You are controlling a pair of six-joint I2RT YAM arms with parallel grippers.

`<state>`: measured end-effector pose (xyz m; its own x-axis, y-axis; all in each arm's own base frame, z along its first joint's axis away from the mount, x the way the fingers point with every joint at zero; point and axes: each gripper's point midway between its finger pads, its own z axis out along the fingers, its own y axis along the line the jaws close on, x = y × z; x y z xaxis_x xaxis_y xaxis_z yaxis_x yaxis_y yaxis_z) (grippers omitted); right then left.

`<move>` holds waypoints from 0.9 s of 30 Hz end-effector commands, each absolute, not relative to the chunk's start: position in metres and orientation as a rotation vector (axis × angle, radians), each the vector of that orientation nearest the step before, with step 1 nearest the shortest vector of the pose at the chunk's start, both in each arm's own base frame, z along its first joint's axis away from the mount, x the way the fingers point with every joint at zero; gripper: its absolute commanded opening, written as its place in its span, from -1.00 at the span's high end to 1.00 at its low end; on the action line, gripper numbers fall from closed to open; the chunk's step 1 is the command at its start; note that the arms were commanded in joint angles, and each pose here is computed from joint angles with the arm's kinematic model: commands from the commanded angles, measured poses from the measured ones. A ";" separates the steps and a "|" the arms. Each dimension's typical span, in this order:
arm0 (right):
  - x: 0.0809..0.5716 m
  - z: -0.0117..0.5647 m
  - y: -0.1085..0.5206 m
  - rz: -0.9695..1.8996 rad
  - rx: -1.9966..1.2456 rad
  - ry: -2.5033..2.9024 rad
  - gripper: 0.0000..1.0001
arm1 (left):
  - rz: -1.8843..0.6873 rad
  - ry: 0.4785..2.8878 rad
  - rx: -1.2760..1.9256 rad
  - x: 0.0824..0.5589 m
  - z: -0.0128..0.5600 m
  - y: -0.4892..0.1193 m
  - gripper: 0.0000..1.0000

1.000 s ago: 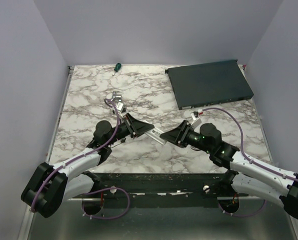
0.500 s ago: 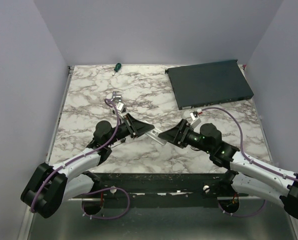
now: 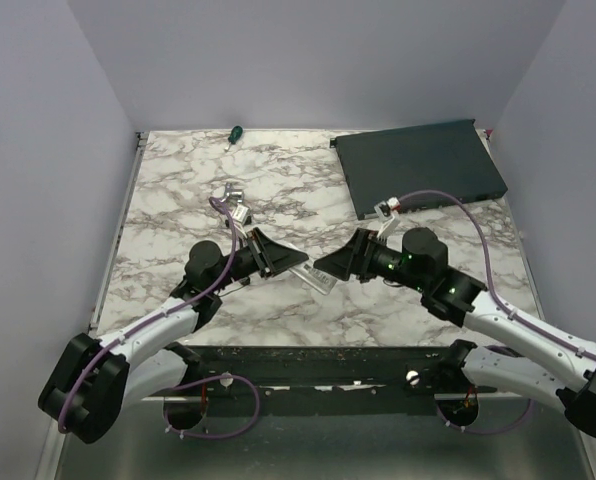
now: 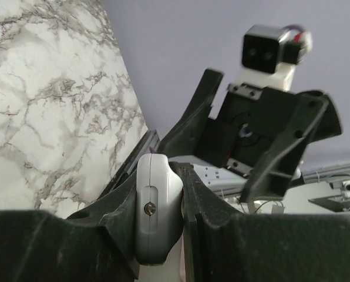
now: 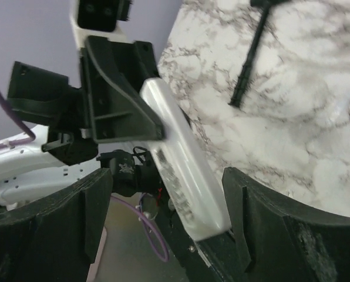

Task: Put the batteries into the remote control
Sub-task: Place the remote control at the center of the board.

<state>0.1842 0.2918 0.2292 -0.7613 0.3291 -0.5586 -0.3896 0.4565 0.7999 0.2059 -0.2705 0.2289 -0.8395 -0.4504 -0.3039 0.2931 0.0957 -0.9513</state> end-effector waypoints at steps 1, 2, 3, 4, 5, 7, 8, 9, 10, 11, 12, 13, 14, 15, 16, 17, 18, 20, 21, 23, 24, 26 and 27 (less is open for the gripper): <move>0.168 0.250 0.299 1.286 -0.462 2.003 -0.68 | -1.818 1.767 0.078 0.188 0.262 -0.273 1.00; 0.163 0.253 0.302 1.298 -0.526 1.993 -0.68 | -1.822 1.757 0.109 0.184 0.266 -0.274 1.00; 0.156 0.257 0.304 1.328 -0.588 1.976 -0.70 | -1.832 1.743 0.145 0.180 0.271 -0.274 1.00; 0.152 0.260 0.306 1.345 -0.629 1.964 -0.69 | -1.846 1.716 0.185 0.176 0.278 -0.274 1.00; 0.148 0.259 0.306 1.352 -0.669 1.960 -0.70 | -1.860 1.692 0.227 0.171 0.284 -0.274 1.00; 0.146 0.256 0.305 1.339 -0.709 1.982 -0.69 | -1.869 1.654 0.301 0.163 0.294 -0.273 1.00; 0.144 0.256 0.304 1.333 -0.729 1.986 -0.69 | -1.868 1.643 0.328 0.160 0.296 -0.273 1.00; 0.143 0.257 0.303 1.330 -0.742 1.985 -0.68 | -1.863 1.637 0.349 0.158 0.298 -0.273 1.00; 0.141 0.258 0.302 1.334 -0.755 1.979 -0.67 | -1.849 1.633 0.366 0.157 0.298 -0.272 1.00; 0.138 0.261 0.301 1.340 -0.768 1.965 -0.64 | -1.838 1.633 0.382 0.156 0.298 -0.272 1.00; 0.137 0.262 0.300 1.343 -0.777 1.955 -0.62 | -1.833 1.634 0.397 0.156 0.299 -0.272 1.00; 0.135 0.263 0.300 1.347 -0.780 1.951 -0.56 | -1.834 1.629 0.414 0.154 0.300 -0.273 1.00; 0.135 0.263 0.300 1.346 -0.780 1.950 -0.51 | -1.836 1.628 0.426 0.153 0.300 -0.273 1.00; 0.135 0.263 0.300 1.350 -0.779 1.953 -0.44 | -1.835 1.622 0.436 0.153 0.302 -0.273 1.00; 0.135 0.262 0.300 1.349 -0.775 1.958 -0.35 | -1.837 1.622 0.441 0.154 0.302 -0.274 1.00; 0.136 0.261 0.300 1.350 -0.770 1.963 -0.30 | -1.838 1.620 0.445 0.154 0.303 -0.274 1.00; 0.136 0.261 0.301 1.352 -0.763 1.967 -0.26 | -1.838 1.624 0.446 0.154 0.302 -0.275 1.00; 0.136 0.262 0.302 1.365 -0.760 1.960 -0.22 | -1.837 1.626 0.452 0.155 0.301 -0.276 1.00; 0.136 0.263 0.302 1.371 -0.760 1.955 -0.21 | -1.836 1.629 0.453 0.155 0.300 -0.276 1.00; 0.135 0.264 0.304 1.389 -0.757 1.948 -0.20 | -1.831 1.633 0.456 0.156 0.299 -0.276 1.00; 0.134 0.264 0.306 1.401 -0.757 1.947 -0.20 | -1.825 1.638 0.452 0.157 0.299 -0.276 1.00; 0.134 0.262 0.308 1.416 -0.761 1.950 -0.24 | -1.807 1.653 0.444 0.160 0.297 -0.277 1.00; 0.133 0.261 0.309 1.424 -0.766 1.954 -0.25 | -1.802 1.653 0.446 0.160 0.297 -0.277 1.00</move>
